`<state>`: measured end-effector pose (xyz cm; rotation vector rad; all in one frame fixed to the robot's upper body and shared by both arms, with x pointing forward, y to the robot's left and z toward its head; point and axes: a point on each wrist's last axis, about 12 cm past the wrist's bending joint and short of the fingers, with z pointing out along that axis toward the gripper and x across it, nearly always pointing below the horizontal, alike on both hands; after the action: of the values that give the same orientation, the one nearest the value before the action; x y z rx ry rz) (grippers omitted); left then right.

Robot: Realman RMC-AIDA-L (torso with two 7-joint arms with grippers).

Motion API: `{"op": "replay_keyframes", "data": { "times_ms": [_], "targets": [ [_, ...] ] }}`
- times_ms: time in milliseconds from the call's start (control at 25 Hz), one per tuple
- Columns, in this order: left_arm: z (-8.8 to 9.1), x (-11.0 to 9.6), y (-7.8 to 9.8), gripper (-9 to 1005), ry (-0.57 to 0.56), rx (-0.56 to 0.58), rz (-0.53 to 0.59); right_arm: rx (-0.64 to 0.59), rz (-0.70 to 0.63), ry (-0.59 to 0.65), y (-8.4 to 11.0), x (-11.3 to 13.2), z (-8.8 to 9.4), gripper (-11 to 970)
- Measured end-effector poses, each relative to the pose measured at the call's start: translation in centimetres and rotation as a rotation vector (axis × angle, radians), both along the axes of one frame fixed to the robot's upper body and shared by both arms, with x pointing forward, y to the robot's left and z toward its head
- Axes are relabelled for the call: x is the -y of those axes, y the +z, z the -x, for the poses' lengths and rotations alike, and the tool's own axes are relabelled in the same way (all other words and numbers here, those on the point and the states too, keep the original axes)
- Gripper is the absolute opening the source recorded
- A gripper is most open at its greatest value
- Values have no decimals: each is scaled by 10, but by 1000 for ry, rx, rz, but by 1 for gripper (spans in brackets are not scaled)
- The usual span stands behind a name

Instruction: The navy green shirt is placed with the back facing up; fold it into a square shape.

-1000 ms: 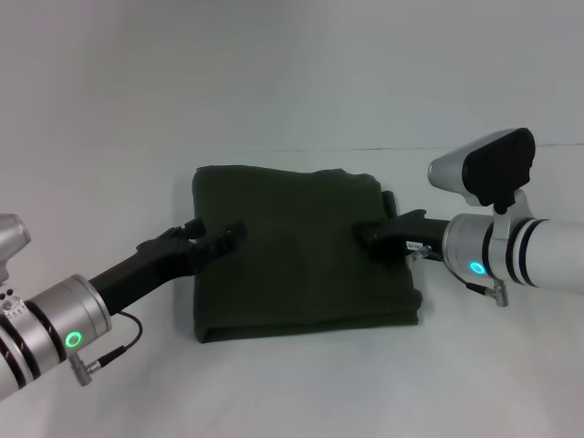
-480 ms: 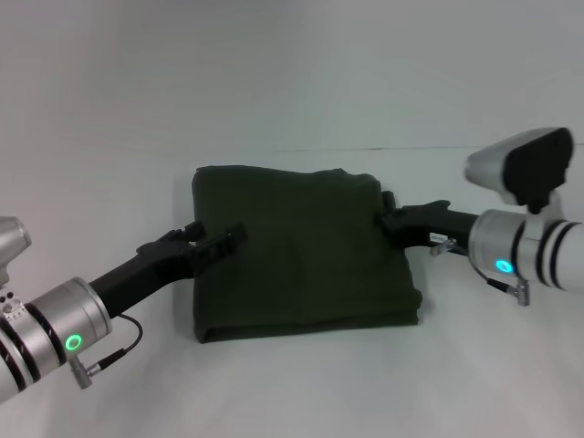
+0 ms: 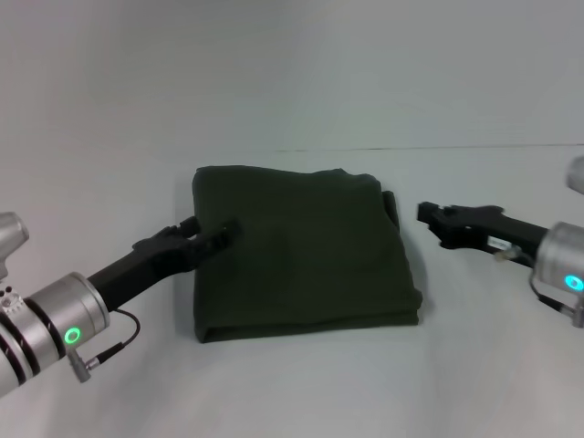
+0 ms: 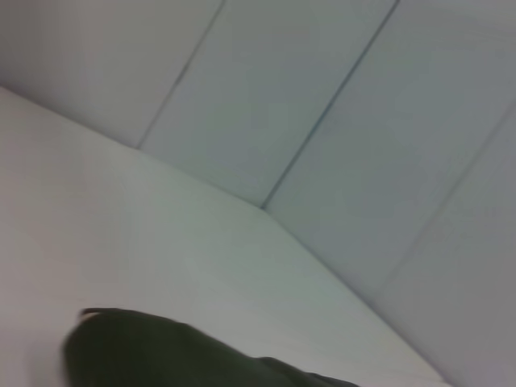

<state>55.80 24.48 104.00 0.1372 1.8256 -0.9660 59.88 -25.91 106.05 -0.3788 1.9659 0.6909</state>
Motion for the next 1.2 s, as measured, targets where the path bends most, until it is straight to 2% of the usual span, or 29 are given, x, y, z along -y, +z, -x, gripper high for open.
{"op": "replay_keyframes", "data": {
  "times_ms": [160,400,480,560,720,920,1120,1200],
  "targets": [
    [-8,-4,-1,935,61,-40,-2,-10,-34,4,-3,22,15,3],
    [-15,-5,-1,935,98,-66,-9,2,-114,-17,1,55,37,122],
    [-16,-5,-1,935,99,-67,-9,-11,-121,-20,1,58,38,162],
    [-16,-5,1,935,96,-62,-7,-50,-127,-22,0,60,40,242],
    [-15,-5,4,935,69,-36,-9,-169,-122,7,-2,53,34,401],
    [-12,-5,8,935,35,1,-3,-350,-158,23,7,31,13,644],
    [-9,-6,10,934,17,24,0,-461,-127,38,10,7,0,790],
    [-8,-7,10,934,13,30,-2,-500,-115,27,9,1,-3,789]
  ]
}}
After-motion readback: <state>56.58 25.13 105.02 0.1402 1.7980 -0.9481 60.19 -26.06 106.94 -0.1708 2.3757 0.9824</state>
